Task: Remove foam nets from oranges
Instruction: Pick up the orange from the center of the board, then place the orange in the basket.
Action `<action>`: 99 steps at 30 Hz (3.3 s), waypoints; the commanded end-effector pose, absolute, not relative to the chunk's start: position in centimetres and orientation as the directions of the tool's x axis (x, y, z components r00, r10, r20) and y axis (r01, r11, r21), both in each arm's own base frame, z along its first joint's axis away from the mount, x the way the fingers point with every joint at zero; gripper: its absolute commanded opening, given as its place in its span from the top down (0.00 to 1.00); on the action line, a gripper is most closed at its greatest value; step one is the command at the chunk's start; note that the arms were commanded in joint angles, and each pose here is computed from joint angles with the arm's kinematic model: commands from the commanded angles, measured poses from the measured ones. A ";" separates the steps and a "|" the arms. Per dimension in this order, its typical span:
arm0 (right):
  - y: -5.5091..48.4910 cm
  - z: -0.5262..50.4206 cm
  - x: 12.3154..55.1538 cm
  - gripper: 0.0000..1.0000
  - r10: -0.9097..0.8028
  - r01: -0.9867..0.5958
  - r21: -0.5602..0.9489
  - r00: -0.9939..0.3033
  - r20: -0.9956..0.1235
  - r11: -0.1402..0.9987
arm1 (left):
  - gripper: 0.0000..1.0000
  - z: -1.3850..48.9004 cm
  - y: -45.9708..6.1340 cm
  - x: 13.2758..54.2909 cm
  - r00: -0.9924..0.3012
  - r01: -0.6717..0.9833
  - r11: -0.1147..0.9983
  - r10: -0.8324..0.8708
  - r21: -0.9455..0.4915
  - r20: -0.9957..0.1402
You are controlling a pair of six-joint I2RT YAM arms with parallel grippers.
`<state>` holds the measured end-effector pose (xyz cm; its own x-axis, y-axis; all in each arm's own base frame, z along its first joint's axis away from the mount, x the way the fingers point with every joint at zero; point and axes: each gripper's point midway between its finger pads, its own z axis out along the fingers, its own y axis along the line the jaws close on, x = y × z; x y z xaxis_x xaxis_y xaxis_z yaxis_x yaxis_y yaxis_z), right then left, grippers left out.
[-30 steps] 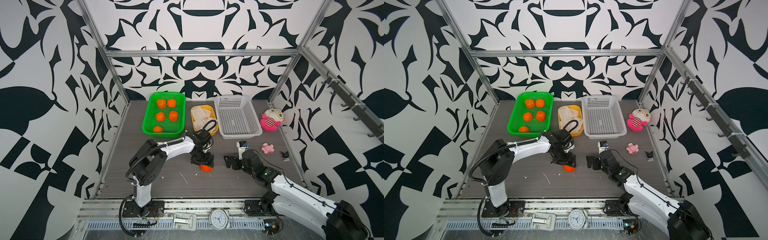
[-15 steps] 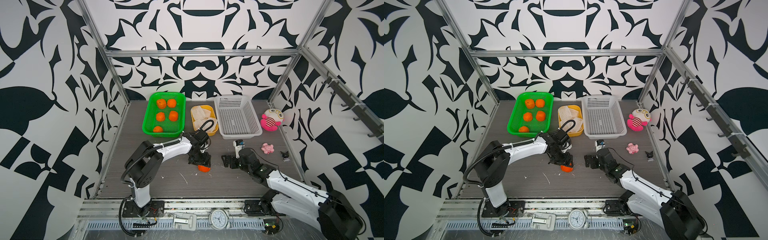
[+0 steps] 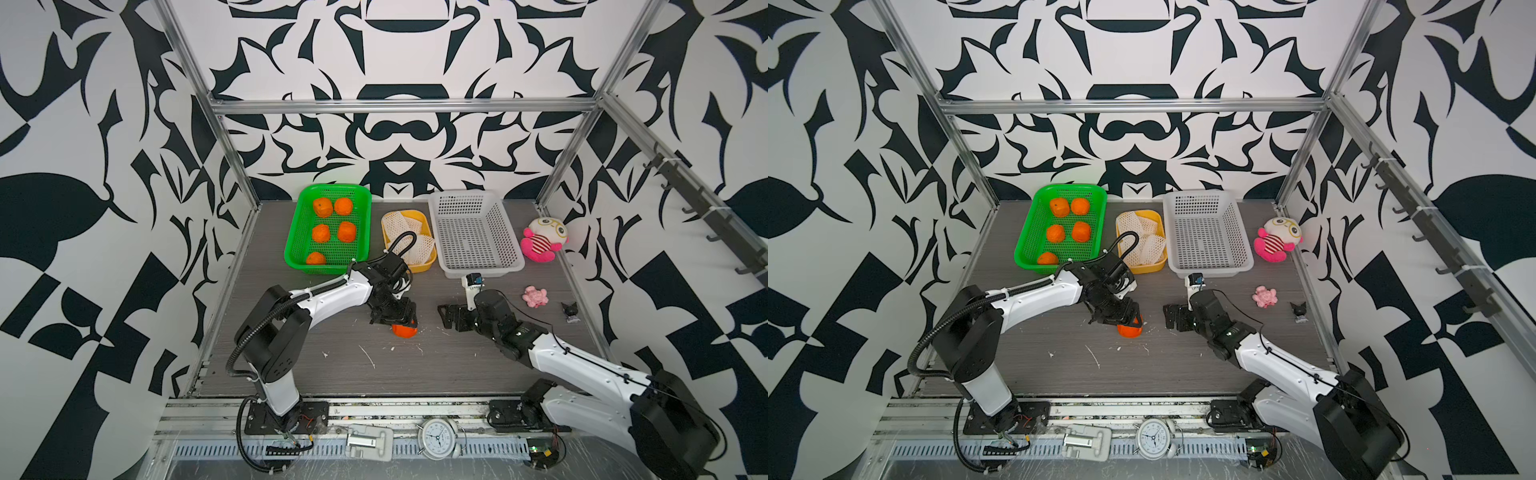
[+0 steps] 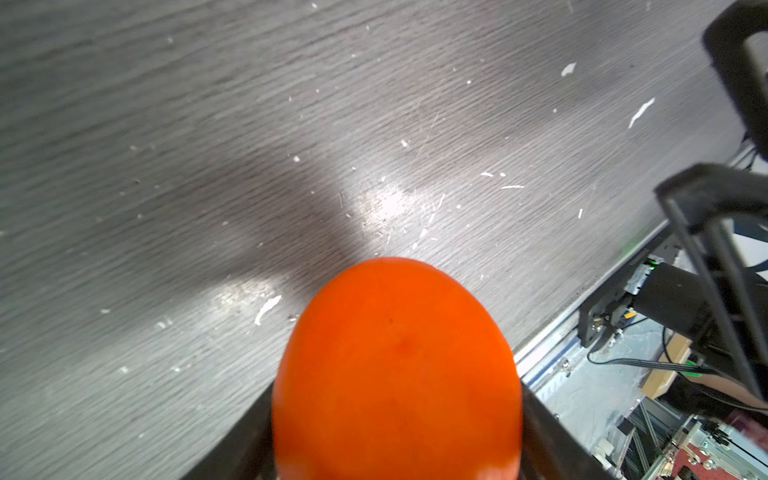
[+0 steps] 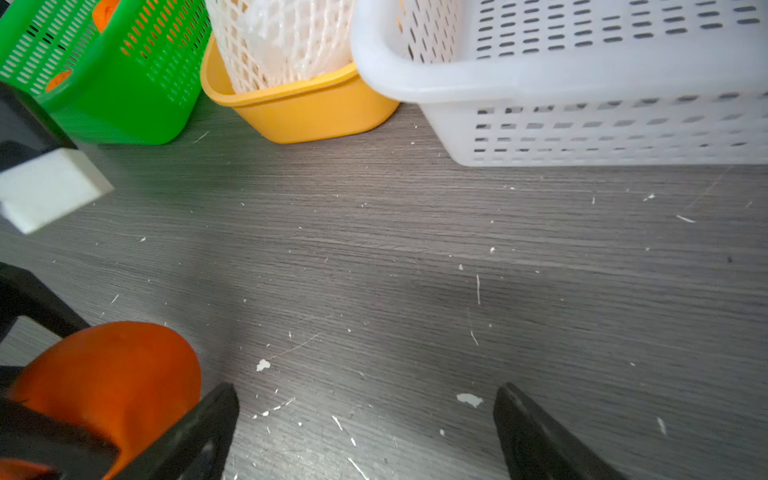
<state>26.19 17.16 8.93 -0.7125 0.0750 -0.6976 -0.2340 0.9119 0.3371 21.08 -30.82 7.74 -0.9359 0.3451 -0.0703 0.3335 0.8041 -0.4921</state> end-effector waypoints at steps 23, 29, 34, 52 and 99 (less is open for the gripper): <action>20.8 13.0 30.1 0.01 -0.074 -0.452 0.189 -0.504 -0.861 0.872 | 0.49 9.5 -28.5 20.2 -0.952 0.285 0.793 0.299 -0.539 -0.065; 21.0 13.9 30.0 0.01 -0.056 -0.454 0.198 -0.487 -0.872 0.869 | 0.49 10.7 -27.5 20.6 -0.955 0.282 0.804 0.287 -0.524 -0.074; 21.4 14.4 29.7 0.01 -0.043 -0.461 0.210 -0.481 -0.876 0.862 | 0.49 13.0 -26.7 21.7 -0.956 0.292 0.822 0.273 -0.490 -0.111; 25.3 17.2 30.6 0.01 -0.027 -0.540 0.245 -0.446 -0.895 0.805 | 0.49 20.7 -17.8 30.4 -0.966 0.187 0.934 0.118 -0.306 -0.230; 29.5 15.9 32.2 0.01 -0.051 -0.606 0.258 -0.444 -0.894 0.752 | 0.50 21.6 -11.8 40.4 -0.973 0.108 0.992 0.093 -0.061 -0.209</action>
<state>31.91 28.12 13.21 -0.4906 -0.1043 -0.8651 -0.5758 0.7840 0.2320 41.05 -12.95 21.48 -0.9656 0.0862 -0.2454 0.1156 0.9874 -0.1079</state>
